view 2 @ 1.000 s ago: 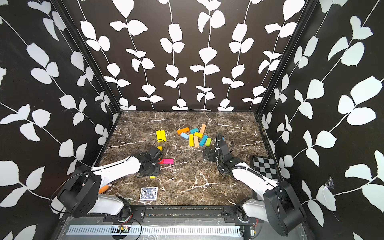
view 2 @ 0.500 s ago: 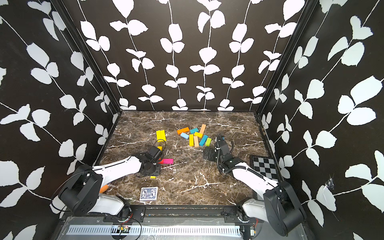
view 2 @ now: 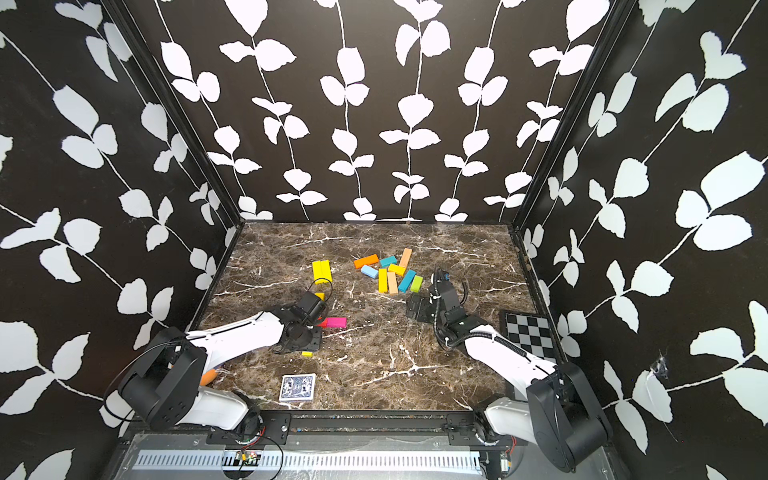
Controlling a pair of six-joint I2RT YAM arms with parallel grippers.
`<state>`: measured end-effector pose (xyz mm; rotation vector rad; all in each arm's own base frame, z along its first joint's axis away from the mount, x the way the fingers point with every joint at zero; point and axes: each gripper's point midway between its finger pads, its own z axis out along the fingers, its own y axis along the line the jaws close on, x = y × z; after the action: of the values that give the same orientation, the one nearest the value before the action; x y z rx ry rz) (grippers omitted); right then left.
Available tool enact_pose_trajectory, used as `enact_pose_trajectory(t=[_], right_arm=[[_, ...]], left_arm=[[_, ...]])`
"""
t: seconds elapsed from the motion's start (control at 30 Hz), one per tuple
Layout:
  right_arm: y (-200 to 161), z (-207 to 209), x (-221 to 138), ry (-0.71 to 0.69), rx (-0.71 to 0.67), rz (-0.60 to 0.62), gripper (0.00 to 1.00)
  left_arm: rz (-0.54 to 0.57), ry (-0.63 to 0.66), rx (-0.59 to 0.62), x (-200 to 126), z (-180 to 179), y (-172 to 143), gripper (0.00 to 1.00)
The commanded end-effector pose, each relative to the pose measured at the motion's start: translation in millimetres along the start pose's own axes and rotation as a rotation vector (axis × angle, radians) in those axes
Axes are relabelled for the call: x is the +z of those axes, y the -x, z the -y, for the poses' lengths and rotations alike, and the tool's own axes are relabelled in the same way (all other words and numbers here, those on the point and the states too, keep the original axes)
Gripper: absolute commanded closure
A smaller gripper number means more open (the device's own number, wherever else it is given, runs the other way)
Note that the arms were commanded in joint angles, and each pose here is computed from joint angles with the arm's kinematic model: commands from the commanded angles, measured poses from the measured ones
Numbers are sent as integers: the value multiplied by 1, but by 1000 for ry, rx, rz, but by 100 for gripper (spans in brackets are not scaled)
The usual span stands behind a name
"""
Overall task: Assemble the letter h with building blocks
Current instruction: Assemble the building block at the center of the board.
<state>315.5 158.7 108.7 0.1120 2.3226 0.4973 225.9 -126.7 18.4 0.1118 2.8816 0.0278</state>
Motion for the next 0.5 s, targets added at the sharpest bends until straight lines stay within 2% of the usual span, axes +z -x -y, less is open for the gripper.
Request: enact_pose_trajectory(t=[0.0, 0.47], right_arm=[[5, -1, -2, 15, 15, 28, 0], [5, -1, -1, 18, 17, 26, 1]], left_arm=[[9, 28, -8, -3, -7, 4, 64], [-3, 6, 0, 2, -3, 5, 63]])
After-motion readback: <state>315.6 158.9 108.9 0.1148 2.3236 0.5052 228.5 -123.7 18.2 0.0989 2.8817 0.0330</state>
